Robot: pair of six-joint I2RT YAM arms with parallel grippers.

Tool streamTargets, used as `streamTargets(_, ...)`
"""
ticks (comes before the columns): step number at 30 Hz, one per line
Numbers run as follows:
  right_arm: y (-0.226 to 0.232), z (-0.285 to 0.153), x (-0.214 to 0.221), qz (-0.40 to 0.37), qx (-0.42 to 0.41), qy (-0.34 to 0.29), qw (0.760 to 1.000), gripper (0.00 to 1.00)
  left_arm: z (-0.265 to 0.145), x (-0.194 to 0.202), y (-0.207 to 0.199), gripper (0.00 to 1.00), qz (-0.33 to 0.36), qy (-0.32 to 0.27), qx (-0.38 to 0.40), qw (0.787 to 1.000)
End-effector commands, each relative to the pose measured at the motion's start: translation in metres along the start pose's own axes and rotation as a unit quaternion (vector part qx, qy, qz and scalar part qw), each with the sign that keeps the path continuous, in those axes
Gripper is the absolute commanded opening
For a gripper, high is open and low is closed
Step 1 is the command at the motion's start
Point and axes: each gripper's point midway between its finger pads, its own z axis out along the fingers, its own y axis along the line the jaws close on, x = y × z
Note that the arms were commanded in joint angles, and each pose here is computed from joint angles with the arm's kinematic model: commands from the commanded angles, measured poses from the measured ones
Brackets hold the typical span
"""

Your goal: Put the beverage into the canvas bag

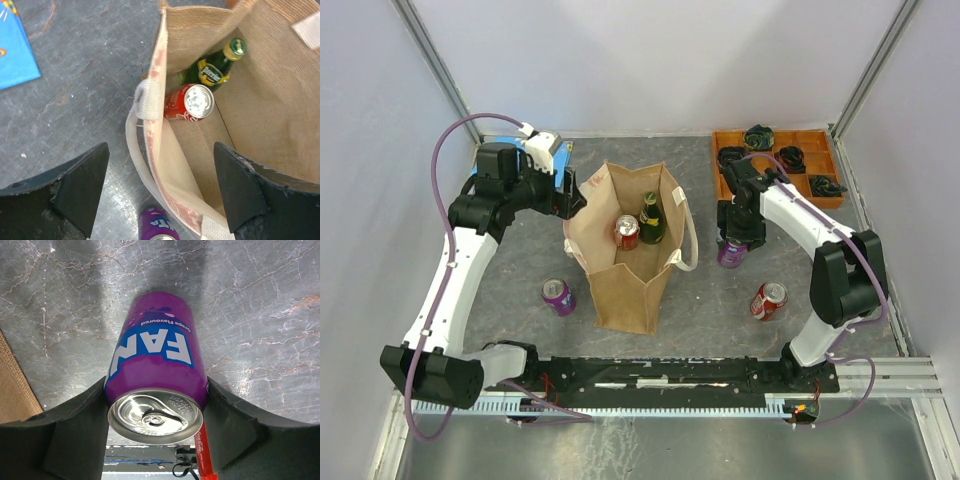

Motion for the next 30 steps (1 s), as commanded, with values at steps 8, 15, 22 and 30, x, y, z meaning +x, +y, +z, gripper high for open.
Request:
streamTargets(8,-0.003,-0.109,-0.06,0.006,-0.005,-0.137,0.99,0.0,-0.06,-0.01,-0.089,0.88,0.213,0.004,0.245,0.946)
streamTargets(15,0.016,-0.206,-0.095,0.001,-0.068,-0.216,0.974,0.0,-0.049,0.06,-0.121,0.88,0.314,0.131,0.297,0.892)
streamTargets(22,0.069,-0.262,-0.09,-0.042,-0.158,-0.254,0.953,0.0,-0.036,0.09,-0.133,0.87,0.337,0.148,0.309,0.877)
streamTargets(30,0.132,-0.288,-0.062,-0.095,-0.232,-0.263,0.932,0.0,-0.082,0.115,-0.158,0.85,0.317,0.187,0.402,0.838)
